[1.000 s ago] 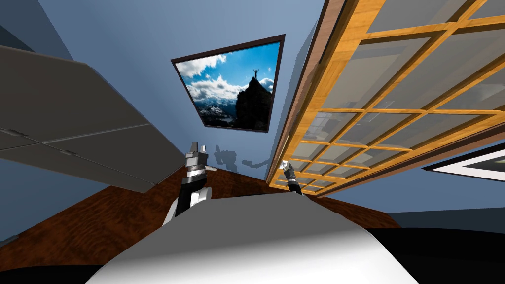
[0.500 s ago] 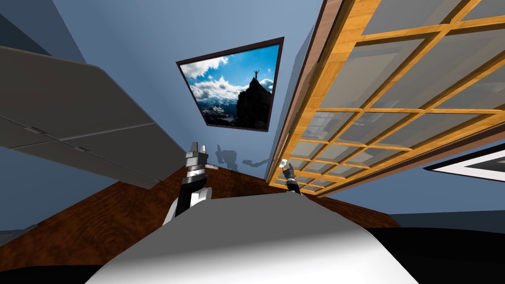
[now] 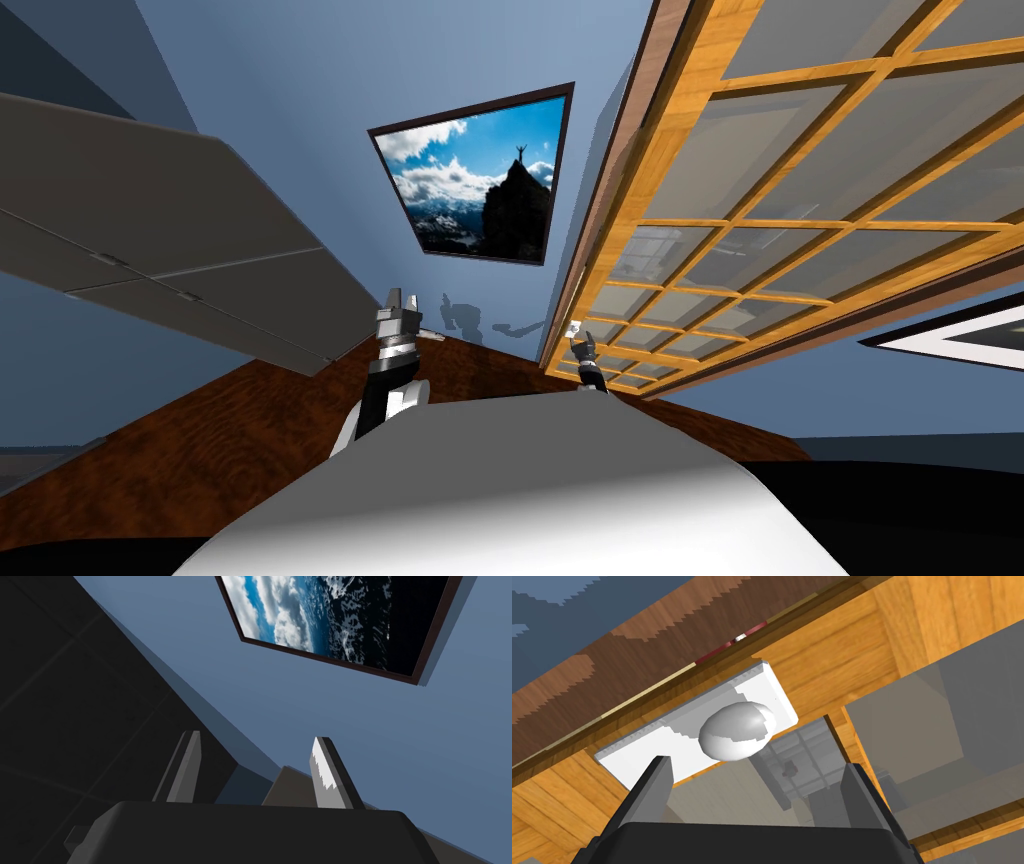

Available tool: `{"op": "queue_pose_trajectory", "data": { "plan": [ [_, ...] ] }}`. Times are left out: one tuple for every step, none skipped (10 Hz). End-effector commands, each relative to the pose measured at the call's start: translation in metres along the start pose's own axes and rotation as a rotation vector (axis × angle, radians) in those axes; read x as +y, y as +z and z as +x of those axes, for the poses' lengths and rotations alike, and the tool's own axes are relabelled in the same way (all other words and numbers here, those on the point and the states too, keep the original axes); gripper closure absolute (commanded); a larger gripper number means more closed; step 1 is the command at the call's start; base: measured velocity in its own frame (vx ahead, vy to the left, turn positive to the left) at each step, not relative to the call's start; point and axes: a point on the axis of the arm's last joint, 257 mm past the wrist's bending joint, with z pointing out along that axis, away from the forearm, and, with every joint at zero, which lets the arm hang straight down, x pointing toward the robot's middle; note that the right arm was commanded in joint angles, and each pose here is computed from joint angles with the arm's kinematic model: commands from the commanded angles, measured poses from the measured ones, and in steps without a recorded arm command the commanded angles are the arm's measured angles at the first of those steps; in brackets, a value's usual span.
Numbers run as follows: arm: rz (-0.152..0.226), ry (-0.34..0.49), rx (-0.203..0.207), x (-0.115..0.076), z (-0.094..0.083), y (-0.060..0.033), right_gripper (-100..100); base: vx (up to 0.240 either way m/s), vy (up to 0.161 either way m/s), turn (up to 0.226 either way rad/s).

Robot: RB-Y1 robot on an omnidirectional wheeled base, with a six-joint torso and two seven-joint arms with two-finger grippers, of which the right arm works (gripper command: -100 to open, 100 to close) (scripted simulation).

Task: Pull the door open

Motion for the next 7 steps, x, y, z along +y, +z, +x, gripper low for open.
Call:
{"op": "queue_pose_trajectory", "data": {
  "plan": [
    [-0.002,0.038,-0.003,-0.0006,0.0011,0.0006,-100,-0.04,-0.009,0.024],
    [-0.005,0.095,-0.01,-0.0018,0.0026,0.0016,-100,-0.047,-0.013,0.041],
    [-0.009,0.137,-0.016,-0.0032,0.0042,0.0026,-100,-0.07,-0.019,0.056],
    [-0.009,0.155,-0.016,-0.0032,0.0042,0.0026,-100,-0.051,-0.009,0.029],
    [-0.013,0.206,-0.023,-0.0045,0.0057,0.0035,-100,-0.049,-0.009,0.037],
    [-0.013,0.213,-0.022,-0.0045,0.0057,0.0035,-100,-0.044,-0.01,0.019],
    [-0.017,0.27,-0.029,-0.006,0.0073,0.0044,-100,-0.05,-0.013,0.037]
  ]
}}
